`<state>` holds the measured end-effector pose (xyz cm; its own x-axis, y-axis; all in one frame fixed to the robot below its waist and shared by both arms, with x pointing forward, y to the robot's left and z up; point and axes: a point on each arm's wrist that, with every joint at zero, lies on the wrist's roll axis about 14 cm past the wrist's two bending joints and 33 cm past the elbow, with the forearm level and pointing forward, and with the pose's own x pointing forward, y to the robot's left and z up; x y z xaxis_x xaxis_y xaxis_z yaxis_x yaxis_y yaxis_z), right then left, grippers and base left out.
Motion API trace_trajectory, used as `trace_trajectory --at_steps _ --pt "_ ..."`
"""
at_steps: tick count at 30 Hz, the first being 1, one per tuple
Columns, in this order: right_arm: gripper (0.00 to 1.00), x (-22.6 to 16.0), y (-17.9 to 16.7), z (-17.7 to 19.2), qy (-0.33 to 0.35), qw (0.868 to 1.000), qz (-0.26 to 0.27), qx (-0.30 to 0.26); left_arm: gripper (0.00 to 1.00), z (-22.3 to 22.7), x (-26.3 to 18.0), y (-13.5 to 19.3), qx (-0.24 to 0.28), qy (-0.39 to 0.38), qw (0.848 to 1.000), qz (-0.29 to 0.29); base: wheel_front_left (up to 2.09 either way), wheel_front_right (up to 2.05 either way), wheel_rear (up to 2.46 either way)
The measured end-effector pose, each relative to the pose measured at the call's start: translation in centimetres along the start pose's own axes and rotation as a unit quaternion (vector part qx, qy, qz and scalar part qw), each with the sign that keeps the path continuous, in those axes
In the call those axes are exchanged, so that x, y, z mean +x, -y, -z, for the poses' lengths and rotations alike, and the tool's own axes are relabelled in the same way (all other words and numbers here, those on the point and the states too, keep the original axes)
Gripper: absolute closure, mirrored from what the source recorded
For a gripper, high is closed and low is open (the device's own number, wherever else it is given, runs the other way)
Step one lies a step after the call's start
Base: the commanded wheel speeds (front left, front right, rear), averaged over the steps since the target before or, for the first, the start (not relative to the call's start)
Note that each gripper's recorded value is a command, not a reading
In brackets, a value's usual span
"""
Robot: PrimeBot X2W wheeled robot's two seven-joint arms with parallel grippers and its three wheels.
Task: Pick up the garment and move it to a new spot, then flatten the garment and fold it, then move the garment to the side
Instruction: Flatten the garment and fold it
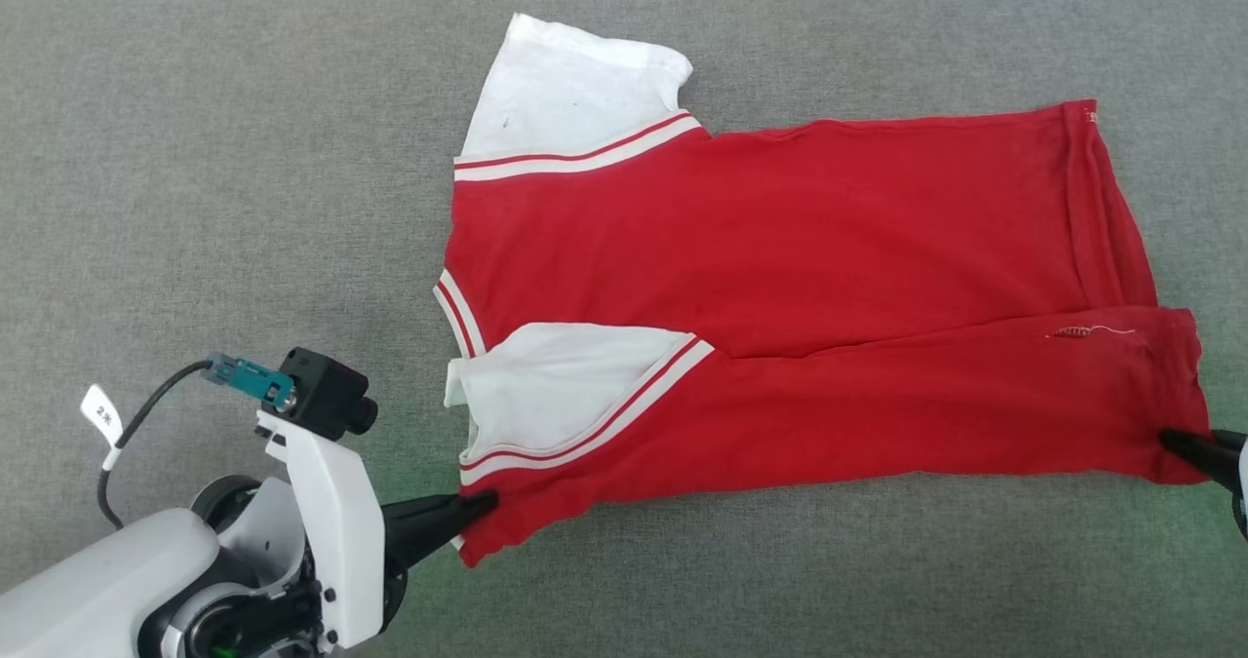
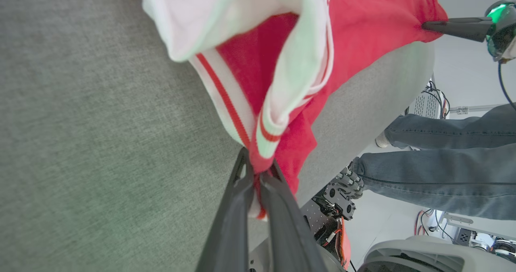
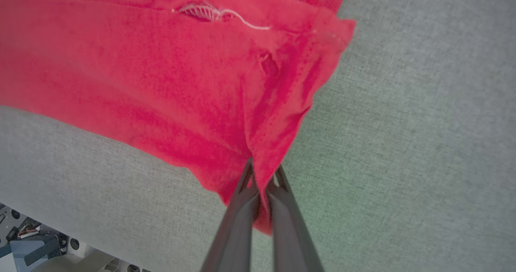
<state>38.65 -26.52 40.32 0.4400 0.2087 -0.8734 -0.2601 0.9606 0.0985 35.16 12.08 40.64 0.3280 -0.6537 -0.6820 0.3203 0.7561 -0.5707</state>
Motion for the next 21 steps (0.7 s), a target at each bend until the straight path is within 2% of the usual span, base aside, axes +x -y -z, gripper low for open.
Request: trace_trajectory --at_steps 1,2,3,4,5,6,7,8,11,16,21 --pt "1.00 0.0 0.0 0.1 0.002 1.000 -0.001 0.003 1.00 0.2 0.1 0.2 -0.002 0.003 1.000 0.001 0.00 0.00 0.00" --pt "0.92 0.0 -0.2 0.0 0.006 1.000 -0.003 0.002 1.00 0.0 0.1 0.2 -0.003 0.009 1.000 0.001 0.00 0.00 0.00" --pt "0.59 -0.1 -0.3 -0.3 0.014 1.000 -0.003 -0.002 1.00 -0.1 0.2 0.2 -0.002 0.014 1.000 0.000 0.00 0.00 0.00" --pt "0.04 -0.2 -0.3 -0.8 0.028 1.000 0.000 -0.003 1.00 -0.2 0.2 0.2 -0.003 0.017 1.000 -0.001 0.00 0.00 0.00" --pt "0.00 -0.3 -0.2 -1.2 0.042 0.999 0.003 -0.003 0.65 -0.4 0.2 0.2 0.000 0.025 1.000 -0.002 0.00 0.00 0.00" --pt "0.00 -0.4 -0.1 -1.7 0.054 0.998 0.005 -0.003 0.26 -0.7 0.2 0.1 0.000 0.034 0.999 -0.004 0.00 0.00 0.00" --pt "0.00 -0.6 0.0 -2.2 0.071 0.997 0.010 -0.002 0.03 -1.0 0.2 0.0 -0.003 0.040 0.999 -0.005 0.00 0.00 0.00" --pt "0.00 -0.8 0.4 -2.9 0.092 0.996 0.017 0.001 0.00 -1.0 0.1 -0.1 -0.003 0.042 0.999 -0.006 0.00 0.00 0.00" --pt "0.00 -1.5 1.2 -5.2 0.164 0.986 0.039 0.003 0.00 -3.1 -0.5 -1.7 -0.005 0.089 0.996 -0.033 0.00 0.00 0.00" --pt "0.00 -2.7 -0.1 -9.6 0.311 0.949 0.044 -0.004 0.00 -7.2 -1.6 -5.9 0.010 0.175 0.978 -0.113 0.00 0.00 0.00" --pt "0.00 -3.2 -1.1 -11.6 0.413 0.910 0.046 0.009 0.00 -13.9 -2.4 -9.0 0.042 0.270 0.946 -0.175 0.00 0.00 0.00"
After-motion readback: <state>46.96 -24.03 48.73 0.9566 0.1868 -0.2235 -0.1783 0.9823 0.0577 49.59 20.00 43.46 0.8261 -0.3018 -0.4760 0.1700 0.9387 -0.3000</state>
